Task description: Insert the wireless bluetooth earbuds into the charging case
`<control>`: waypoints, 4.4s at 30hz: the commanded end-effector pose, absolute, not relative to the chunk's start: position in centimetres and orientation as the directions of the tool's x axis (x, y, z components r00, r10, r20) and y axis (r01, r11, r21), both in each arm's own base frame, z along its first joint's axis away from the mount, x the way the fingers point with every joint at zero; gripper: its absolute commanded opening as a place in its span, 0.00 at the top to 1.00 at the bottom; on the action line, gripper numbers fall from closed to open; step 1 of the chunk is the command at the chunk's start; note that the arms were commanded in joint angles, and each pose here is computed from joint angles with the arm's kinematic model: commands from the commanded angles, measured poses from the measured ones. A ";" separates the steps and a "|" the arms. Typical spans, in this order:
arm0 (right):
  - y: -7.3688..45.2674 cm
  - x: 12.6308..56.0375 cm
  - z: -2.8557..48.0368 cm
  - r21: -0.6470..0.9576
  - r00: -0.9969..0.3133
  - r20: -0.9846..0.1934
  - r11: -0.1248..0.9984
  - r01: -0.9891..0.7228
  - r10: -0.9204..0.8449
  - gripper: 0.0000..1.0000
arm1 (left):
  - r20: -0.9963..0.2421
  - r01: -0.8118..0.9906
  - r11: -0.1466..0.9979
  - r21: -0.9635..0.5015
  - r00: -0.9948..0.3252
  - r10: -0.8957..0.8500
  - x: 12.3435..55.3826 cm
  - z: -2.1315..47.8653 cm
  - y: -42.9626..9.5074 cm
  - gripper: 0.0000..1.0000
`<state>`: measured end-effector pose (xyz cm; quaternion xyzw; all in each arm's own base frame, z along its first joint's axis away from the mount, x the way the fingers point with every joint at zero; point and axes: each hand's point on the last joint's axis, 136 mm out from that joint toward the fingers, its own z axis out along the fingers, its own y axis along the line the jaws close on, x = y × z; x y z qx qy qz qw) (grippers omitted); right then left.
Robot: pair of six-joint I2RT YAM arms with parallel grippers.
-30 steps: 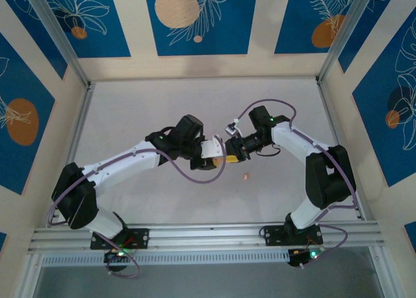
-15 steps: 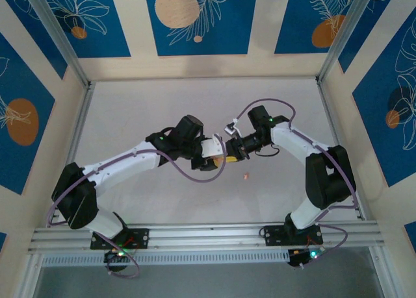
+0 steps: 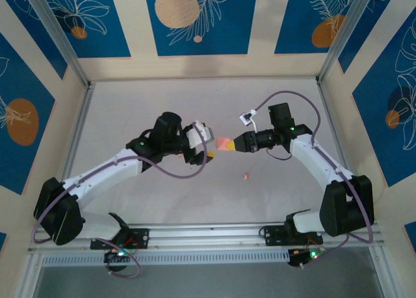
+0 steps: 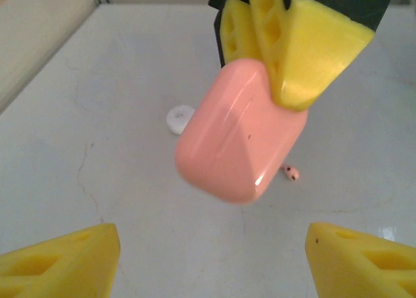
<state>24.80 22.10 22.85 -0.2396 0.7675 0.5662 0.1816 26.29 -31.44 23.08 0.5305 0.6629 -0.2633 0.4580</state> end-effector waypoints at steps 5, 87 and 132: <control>20.9 25.0 26.2 0.541 -0.565 -0.812 0.177 -0.822 -0.145 0.87 | -0.976 0.975 0.220 0.032 -0.017 0.217 25.2 27.0 -31.3 0.33; 24.2 23.8 28.5 -0.145 0.092 -0.911 0.103 -0.984 -0.401 0.46 | -0.899 0.964 0.117 0.238 0.173 0.402 23.0 26.0 -30.2 0.84; 27.8 21.6 27.6 -0.164 0.208 -0.885 -0.138 -0.977 -0.417 0.89 | -0.939 0.978 0.086 0.192 0.158 0.305 22.3 27.7 -31.4 0.59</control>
